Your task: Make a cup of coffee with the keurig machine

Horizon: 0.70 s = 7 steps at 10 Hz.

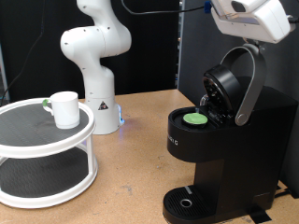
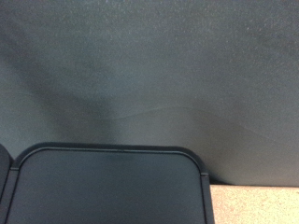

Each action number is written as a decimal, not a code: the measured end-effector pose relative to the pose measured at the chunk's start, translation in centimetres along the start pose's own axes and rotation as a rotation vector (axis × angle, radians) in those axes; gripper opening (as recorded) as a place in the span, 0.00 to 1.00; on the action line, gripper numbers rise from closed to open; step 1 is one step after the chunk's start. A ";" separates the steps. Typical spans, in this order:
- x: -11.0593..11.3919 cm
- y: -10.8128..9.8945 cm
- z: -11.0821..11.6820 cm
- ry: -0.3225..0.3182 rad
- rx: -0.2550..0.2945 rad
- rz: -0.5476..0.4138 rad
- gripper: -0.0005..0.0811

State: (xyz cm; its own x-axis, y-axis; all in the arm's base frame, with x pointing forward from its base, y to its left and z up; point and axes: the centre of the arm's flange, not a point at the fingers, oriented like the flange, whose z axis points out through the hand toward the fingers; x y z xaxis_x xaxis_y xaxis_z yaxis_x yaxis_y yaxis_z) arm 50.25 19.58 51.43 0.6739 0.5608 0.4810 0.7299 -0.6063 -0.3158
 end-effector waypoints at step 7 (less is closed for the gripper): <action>-1.2 1.5 -3.1 0.009 0.009 -0.004 0.01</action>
State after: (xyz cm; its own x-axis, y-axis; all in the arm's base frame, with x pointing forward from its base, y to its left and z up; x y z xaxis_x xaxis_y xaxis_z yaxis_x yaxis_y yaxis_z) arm 50.13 16.22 52.94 0.6699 0.5579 0.4899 0.7336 -0.5991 -0.3208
